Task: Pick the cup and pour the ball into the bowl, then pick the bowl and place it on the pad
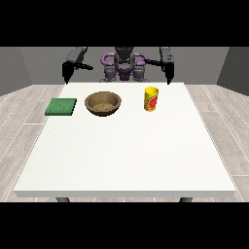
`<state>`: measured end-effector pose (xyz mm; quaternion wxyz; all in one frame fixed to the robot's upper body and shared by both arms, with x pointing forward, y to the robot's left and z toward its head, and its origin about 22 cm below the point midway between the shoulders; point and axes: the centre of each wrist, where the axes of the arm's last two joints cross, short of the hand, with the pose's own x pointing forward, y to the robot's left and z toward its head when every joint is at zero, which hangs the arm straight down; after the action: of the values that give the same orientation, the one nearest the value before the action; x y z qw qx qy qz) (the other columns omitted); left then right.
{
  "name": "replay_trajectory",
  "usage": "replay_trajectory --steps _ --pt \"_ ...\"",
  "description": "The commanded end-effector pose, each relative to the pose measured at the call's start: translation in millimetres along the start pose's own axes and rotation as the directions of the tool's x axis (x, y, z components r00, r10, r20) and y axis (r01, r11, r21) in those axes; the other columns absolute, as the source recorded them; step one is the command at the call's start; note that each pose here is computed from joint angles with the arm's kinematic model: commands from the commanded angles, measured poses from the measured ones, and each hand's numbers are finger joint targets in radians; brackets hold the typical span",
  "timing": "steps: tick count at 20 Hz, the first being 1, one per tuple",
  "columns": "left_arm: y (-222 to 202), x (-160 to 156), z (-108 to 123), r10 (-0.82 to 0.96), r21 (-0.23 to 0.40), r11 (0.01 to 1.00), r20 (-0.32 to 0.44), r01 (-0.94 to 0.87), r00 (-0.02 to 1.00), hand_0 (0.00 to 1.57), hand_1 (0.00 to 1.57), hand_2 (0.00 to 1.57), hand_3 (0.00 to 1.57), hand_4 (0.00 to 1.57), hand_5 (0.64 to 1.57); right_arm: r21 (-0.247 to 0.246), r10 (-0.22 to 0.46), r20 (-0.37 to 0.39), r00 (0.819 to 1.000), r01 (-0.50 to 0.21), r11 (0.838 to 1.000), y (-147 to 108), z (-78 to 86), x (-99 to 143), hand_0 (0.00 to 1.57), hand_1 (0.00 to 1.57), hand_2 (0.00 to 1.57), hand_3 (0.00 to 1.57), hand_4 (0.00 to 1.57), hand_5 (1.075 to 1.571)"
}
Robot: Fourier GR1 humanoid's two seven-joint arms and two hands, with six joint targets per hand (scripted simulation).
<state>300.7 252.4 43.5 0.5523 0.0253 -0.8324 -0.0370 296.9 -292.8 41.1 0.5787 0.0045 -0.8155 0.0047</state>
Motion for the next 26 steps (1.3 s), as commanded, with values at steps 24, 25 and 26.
replay_trajectory --steps 24,25,26 --pt "15 -94 -3 -0.386 0.134 0.916 0.042 0.377 0.922 1.29 1.29 1.57 1.57 0.79 1.524 0.060 -0.041 0.075 0.996 0.036 0.998 -67 -25.0 -3 0.00 0.00 0.00 0.00 0.00 1.562" --pt "9 -99 3 -0.408 0.149 0.904 0.011 0.402 0.913 1.29 1.29 1.57 1.57 0.80 1.513 0.065 -0.045 0.045 0.998 0.042 0.997 -61 -14.9 -13 0.00 0.00 0.00 0.00 0.00 1.563" --pt "-3 -100 -3 -0.438 0.159 0.890 0.035 0.428 0.898 1.31 1.31 1.57 1.57 0.81 1.515 0.081 -0.052 0.091 0.994 0.045 0.996 -58 -33.2 2 0.00 0.00 0.00 0.00 0.00 1.558"
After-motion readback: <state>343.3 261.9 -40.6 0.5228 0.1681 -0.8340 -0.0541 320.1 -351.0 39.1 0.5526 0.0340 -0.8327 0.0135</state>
